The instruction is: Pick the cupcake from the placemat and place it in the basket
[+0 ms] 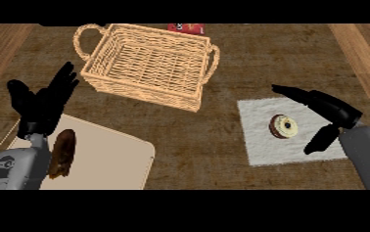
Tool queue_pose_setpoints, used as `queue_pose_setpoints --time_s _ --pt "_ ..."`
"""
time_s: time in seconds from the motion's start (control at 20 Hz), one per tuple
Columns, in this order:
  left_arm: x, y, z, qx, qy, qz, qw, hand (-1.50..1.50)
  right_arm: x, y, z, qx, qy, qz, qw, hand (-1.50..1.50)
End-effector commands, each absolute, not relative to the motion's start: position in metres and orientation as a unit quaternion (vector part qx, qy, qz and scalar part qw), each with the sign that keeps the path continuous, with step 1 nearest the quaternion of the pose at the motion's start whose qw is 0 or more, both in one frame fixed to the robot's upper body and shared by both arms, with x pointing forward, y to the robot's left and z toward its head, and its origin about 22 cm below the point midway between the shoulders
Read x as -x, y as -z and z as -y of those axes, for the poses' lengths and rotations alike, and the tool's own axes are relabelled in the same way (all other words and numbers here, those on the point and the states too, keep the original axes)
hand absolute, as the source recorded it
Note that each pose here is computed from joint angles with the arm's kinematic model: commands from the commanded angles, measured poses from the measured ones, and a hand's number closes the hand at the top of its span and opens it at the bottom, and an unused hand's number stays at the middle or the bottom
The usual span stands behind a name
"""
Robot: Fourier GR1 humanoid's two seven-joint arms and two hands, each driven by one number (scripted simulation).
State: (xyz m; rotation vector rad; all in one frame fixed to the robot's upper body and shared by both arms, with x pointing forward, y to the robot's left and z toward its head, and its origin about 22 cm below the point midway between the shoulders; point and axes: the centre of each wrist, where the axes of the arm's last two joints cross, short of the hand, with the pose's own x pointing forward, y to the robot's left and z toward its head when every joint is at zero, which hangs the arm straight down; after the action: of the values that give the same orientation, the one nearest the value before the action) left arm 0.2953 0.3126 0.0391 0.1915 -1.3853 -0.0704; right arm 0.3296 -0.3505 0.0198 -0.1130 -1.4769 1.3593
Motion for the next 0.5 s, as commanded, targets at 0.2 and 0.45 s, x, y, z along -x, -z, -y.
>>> queue_pose_setpoints --time_s 0.2,0.45 --pt "-0.291 -0.028 -0.309 -0.091 0.035 0.635 0.767 0.0 -0.295 -0.013 0.337 0.046 -0.582 0.621 0.523 -1.5" --pt "-0.286 -0.02 -0.31 -0.094 0.037 0.641 0.761 0.0 -0.305 -0.015 0.347 0.065 -0.596 0.606 0.522 -1.5"
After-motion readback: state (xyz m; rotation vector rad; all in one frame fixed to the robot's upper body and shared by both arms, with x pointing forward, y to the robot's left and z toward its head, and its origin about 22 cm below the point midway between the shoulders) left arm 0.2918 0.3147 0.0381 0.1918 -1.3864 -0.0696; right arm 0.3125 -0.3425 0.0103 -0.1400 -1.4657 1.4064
